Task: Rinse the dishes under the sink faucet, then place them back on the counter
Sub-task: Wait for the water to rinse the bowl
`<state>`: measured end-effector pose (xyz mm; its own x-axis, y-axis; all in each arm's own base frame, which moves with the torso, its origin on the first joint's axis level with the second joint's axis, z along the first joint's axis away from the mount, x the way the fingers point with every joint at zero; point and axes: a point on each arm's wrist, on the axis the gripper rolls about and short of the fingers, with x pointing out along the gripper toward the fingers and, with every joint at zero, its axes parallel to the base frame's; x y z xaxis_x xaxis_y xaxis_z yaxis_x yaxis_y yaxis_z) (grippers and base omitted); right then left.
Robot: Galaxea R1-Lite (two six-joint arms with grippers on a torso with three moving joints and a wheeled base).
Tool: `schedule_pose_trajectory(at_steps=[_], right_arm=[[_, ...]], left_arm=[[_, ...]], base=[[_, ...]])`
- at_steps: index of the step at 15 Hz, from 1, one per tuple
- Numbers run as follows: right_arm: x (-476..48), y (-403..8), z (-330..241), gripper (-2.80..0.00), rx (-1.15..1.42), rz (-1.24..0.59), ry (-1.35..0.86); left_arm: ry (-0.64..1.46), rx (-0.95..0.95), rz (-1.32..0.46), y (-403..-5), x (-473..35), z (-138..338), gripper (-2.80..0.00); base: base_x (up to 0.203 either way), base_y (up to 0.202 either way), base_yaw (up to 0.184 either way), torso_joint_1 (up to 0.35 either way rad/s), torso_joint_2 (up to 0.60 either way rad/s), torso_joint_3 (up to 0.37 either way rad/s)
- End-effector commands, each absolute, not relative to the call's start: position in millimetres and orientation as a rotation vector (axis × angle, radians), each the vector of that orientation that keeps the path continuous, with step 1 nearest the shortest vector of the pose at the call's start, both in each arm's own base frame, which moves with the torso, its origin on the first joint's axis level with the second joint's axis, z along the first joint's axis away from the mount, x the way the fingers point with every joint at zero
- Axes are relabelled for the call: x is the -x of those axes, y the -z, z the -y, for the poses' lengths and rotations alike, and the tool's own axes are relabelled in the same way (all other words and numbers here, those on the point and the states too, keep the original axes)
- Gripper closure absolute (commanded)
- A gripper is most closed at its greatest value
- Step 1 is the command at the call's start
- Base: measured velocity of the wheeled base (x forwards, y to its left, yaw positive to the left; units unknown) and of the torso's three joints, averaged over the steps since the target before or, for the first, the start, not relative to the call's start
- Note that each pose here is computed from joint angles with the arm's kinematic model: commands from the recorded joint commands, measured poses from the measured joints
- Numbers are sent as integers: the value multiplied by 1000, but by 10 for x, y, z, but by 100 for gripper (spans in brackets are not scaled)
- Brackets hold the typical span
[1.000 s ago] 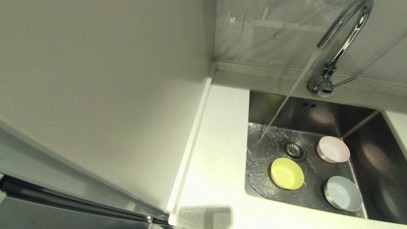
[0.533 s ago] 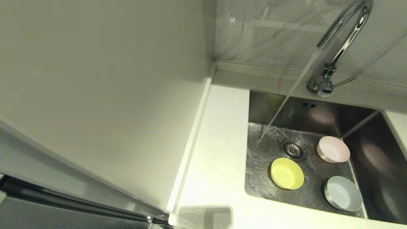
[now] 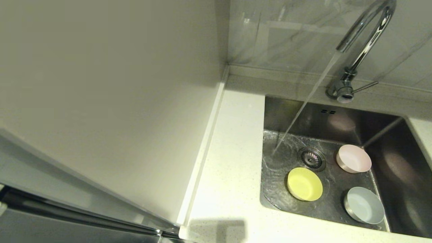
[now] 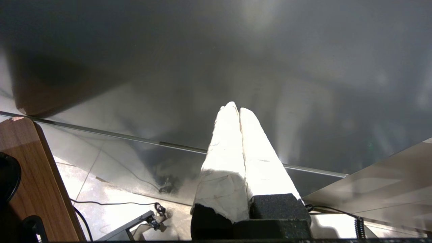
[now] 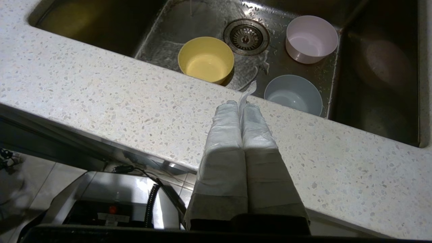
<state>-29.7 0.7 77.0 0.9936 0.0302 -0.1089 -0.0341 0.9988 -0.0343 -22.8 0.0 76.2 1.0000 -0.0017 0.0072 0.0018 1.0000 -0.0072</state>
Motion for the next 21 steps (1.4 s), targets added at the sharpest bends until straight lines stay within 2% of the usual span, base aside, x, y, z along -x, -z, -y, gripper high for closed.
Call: schedule_pose_trajectory(at_steps=[1,21], right_arm=[[296,-769,-7,0,37,-111,-33],[297,-773,3,0,-30,-110,12]], left_arm=[[2,8,5,-754,226,0,0],[2,8,6,-758,227,0,0]], base=[[0,0,0,0,0,0],[0,0,0,0,0,0]])
